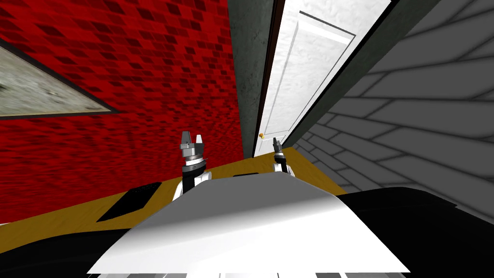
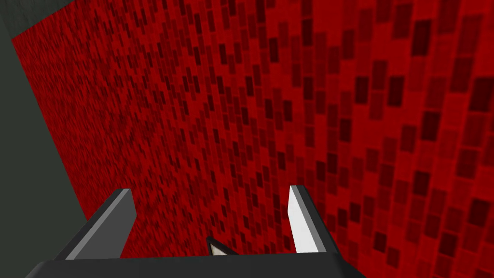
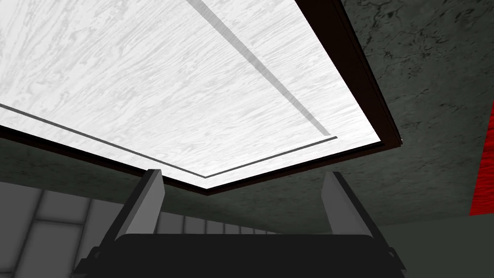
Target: Pull the door open
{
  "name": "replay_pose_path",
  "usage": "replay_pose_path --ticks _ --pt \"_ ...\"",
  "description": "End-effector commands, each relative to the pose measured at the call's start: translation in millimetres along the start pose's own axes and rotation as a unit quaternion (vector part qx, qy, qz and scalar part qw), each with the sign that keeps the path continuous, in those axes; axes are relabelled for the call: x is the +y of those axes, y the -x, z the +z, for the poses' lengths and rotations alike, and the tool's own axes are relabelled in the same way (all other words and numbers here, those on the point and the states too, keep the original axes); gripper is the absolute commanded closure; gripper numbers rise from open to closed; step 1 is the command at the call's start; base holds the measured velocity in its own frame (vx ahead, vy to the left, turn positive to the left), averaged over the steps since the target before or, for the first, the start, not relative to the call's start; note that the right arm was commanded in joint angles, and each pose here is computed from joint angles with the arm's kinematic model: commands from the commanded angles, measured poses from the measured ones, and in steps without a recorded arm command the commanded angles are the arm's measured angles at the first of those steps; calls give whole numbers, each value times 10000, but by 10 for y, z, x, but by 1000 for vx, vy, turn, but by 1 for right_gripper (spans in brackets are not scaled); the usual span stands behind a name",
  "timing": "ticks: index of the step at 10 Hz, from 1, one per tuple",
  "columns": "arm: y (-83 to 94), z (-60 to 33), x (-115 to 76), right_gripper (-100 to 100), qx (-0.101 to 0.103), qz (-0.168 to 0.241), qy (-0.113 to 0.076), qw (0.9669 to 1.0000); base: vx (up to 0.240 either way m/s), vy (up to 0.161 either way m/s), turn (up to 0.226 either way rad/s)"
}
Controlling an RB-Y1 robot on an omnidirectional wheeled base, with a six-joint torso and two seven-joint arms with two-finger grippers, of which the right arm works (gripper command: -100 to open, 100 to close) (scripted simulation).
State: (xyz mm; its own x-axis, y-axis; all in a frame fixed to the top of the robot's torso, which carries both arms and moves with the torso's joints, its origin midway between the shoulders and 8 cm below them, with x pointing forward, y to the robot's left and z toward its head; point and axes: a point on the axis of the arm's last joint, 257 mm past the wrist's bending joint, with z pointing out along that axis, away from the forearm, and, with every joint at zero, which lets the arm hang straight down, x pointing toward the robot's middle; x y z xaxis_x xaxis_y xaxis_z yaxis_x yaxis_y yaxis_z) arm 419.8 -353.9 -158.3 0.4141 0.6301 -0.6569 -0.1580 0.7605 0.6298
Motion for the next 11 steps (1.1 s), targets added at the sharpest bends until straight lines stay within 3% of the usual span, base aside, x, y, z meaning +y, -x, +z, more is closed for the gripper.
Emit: replay_pose_path --ticks 1,5,8,11 --pt "-95 -37 -129 -100 89 -285 -101 9995 30 -64 121" --pt "-301 -145 -394 -100 307 -761 -320 9961 33 -79 123" --pt "-483 -255 -613 -100 515 -1215 -490 9900 25 -84 149" --pt "-658 -375 -809 -100 731 -1647 -634 9816 24 -87 133"
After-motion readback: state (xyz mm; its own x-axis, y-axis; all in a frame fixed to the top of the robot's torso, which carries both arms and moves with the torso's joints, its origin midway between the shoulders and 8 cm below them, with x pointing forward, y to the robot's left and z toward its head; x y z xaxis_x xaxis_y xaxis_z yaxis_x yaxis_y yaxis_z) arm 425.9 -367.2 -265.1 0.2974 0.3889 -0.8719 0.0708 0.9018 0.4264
